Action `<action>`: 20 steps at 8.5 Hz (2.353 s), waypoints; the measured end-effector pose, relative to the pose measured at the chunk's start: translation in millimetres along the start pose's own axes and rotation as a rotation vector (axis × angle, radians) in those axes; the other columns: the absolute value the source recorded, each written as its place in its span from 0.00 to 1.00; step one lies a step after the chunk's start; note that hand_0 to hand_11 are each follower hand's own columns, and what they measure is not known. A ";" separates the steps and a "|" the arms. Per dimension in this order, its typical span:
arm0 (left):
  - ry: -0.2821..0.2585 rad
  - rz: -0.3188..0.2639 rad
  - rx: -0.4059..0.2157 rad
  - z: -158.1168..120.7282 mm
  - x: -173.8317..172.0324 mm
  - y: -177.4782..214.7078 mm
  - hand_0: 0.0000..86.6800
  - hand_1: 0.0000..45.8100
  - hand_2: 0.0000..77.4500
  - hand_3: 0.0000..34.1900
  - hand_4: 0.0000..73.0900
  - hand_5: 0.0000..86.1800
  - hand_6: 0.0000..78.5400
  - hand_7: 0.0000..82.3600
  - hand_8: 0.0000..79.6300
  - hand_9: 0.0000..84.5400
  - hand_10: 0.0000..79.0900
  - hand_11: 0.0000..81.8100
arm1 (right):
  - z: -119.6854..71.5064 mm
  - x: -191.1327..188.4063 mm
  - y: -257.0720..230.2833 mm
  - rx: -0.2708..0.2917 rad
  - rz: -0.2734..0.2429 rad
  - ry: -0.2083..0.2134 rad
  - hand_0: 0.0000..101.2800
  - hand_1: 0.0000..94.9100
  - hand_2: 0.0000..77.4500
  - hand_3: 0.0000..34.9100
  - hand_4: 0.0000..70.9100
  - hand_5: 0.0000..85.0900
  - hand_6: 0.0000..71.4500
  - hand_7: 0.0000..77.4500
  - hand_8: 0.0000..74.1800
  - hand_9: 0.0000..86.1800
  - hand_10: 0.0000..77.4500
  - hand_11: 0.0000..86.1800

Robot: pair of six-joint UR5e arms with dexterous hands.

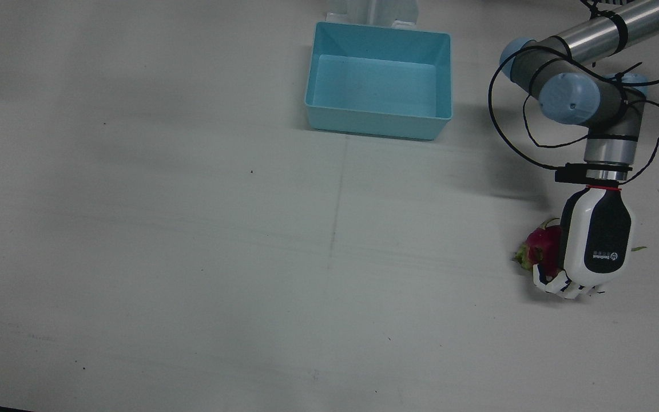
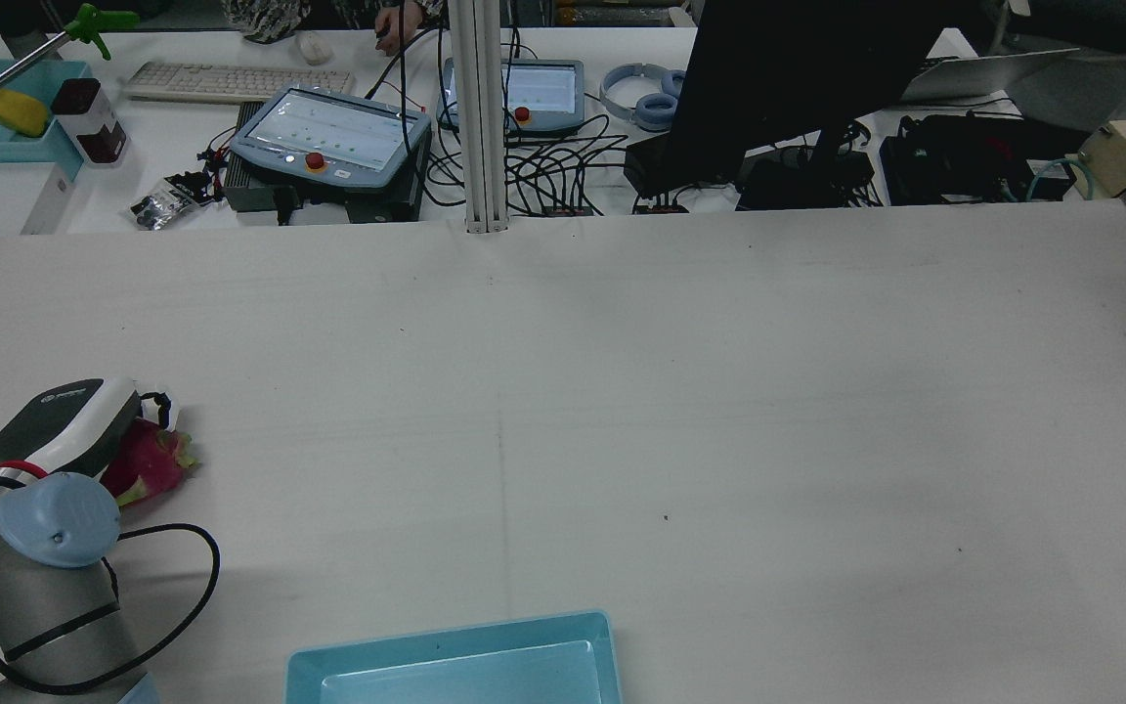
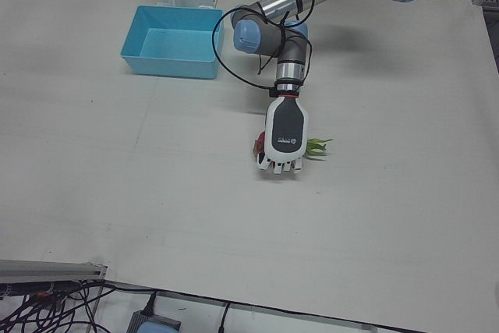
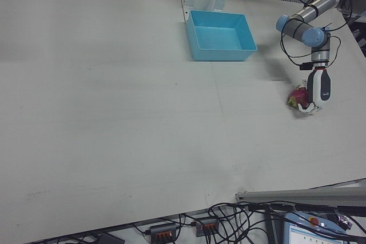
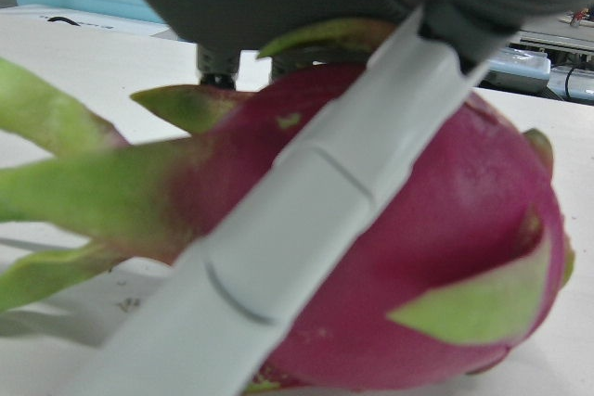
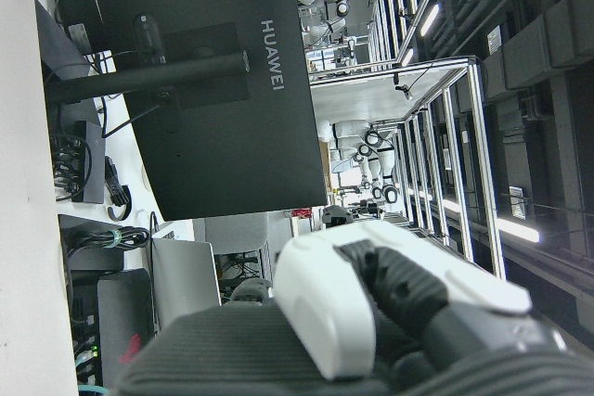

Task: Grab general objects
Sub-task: 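Close the left hand's fingers around the dragon fruit, then lift the dragon fruit off the table with the left hand, then carry the dragon fruit to the light-blue tray and lower it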

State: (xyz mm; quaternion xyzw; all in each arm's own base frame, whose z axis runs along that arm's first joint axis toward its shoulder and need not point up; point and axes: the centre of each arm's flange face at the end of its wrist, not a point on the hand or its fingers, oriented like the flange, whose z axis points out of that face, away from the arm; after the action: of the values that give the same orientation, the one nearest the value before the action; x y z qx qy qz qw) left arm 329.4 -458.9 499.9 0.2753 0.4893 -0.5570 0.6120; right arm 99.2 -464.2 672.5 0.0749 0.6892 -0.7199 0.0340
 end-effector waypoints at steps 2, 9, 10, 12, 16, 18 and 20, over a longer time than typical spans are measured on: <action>0.012 -0.019 -0.011 -7.6 12.4 -0.2 0.92 0.00 0.05 0.26 0.37 0.77 0.53 0.68 0.56 0.55 0.28 0.53 | 0.1 0.1 0.1 0.000 0.000 0.001 0.00 1.00 1.00 0.00 0.00 0.00 0.00 0.00 0.00 0.01 0.00 0.00; 0.169 -0.195 -0.473 -6.8 135.0 -53.6 0.92 0.00 0.08 0.23 0.43 0.78 0.57 0.68 0.64 0.58 0.28 0.78 | 0.0 0.1 0.0 0.001 0.000 0.001 0.00 1.00 1.00 0.00 0.00 0.00 0.00 0.00 0.00 0.01 0.00 0.01; 0.202 -0.196 -0.581 -6.6 152.3 -55.8 0.92 0.00 0.08 0.23 0.43 0.78 0.57 0.68 0.64 0.58 0.28 0.83 | 0.0 0.1 0.0 0.001 0.000 0.001 0.00 1.00 1.00 0.00 0.00 0.00 0.00 0.00 0.00 0.01 0.00 0.01; 0.251 -0.240 -0.775 -17.2 173.7 -34.6 0.92 0.00 0.08 0.22 0.43 0.78 0.58 0.68 0.64 0.58 0.26 0.85 | 0.2 0.4 0.1 0.000 0.000 0.002 0.00 1.00 1.00 0.00 0.00 0.00 0.00 0.00 0.00 0.01 0.00 0.00; 0.277 -0.296 -1.091 -101.0 228.3 90.0 0.92 0.00 0.08 0.23 0.43 0.78 0.58 0.68 0.64 0.58 0.26 0.85 | 0.4 0.4 0.3 0.000 0.000 0.002 0.00 1.00 1.00 0.00 0.00 0.00 0.00 0.00 0.00 0.01 0.00 0.01; 0.284 -0.304 -1.203 -151.1 272.1 149.4 0.92 0.00 0.08 0.23 0.43 0.78 0.58 0.68 0.65 0.58 0.27 0.85 | 0.5 0.4 0.4 0.000 0.000 0.002 0.00 1.00 1.00 0.00 0.00 0.00 0.00 0.00 0.00 0.01 0.00 0.01; 0.278 -0.309 -1.284 -185.1 286.0 189.7 0.92 0.00 0.08 0.23 0.43 0.78 0.58 0.68 0.65 0.58 0.26 0.85 | 0.4 0.2 0.4 0.000 0.000 0.002 0.00 1.00 1.00 0.00 0.00 0.00 0.00 0.00 0.00 0.01 0.00 0.01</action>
State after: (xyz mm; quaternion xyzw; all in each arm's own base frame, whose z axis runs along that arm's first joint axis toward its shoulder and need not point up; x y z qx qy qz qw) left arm 427.4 -370.3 133.0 -0.1474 0.8312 -0.1963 0.4989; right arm 99.0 -464.7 672.1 0.0754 0.6893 -0.7198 0.0334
